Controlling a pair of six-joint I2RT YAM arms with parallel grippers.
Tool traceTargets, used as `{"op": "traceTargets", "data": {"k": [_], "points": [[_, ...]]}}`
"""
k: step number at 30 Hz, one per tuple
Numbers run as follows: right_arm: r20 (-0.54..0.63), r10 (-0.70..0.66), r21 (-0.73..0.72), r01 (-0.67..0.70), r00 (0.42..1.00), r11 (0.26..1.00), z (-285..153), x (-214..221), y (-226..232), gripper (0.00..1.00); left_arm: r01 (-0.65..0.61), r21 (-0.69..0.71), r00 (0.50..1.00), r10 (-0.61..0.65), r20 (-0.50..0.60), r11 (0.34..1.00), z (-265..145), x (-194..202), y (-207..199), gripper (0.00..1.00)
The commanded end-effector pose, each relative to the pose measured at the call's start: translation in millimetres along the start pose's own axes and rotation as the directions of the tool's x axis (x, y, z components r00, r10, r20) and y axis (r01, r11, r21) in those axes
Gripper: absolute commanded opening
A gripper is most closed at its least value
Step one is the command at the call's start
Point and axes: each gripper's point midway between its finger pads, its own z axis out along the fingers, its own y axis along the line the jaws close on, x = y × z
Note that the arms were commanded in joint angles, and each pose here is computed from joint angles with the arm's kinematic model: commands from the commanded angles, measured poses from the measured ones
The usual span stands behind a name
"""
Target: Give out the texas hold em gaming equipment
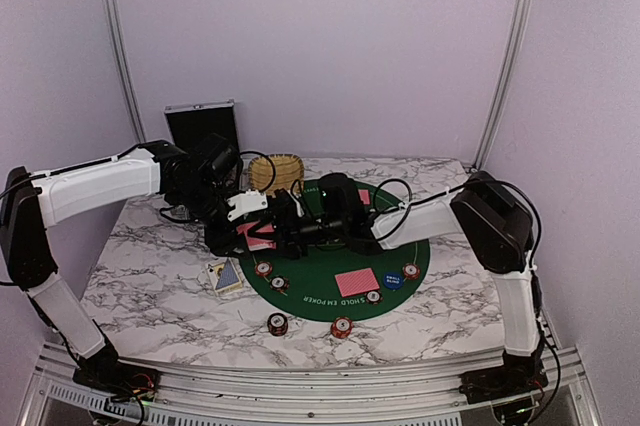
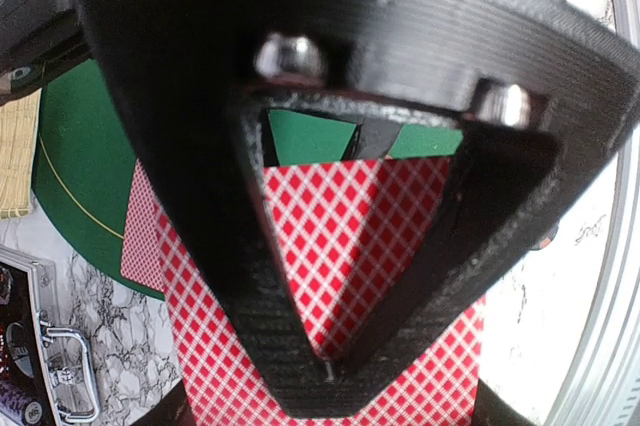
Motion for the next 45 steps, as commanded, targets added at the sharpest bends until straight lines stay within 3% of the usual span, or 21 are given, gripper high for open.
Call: {"op": "traceTargets", "data": {"k": [1,15,37,41,45], "points": [[0.026,-0.01,0.069,0.008,1.0,0.998,-13,-6,-7,0.61,-0.014,-0.022,0.999,0.015,0.043,1.0,-19,-7,-1,0.15],[0.043,-0.038,0.092,0.034,0.998,0.995,-28,-8,2,0.35,-0.012,-0.023,0.999,0.013,0.043,1.0,-19,-7,-1,0.15],[0.079,-0.016,0.064,0.011,0.997,0.998,-51,-10,12,0.11,-0.011,-0.023,0.999,0.012,0.037,1.0,-18,-6,-1,0.14],[0.103,0.012,-0.01,-0.011,0.995,1.0,-58,-12,22,0.1,-0.01,-0.021,0.999,0.01,0.035,1.0,-17,-5,-1,0.14],[0.101,-0.009,0.046,0.004,0.995,0.999,-58,-13,14,0.1,-0.01,-0.021,0.999,0.01,0.03,1.0,-16,-4,-1,0.14]]}}
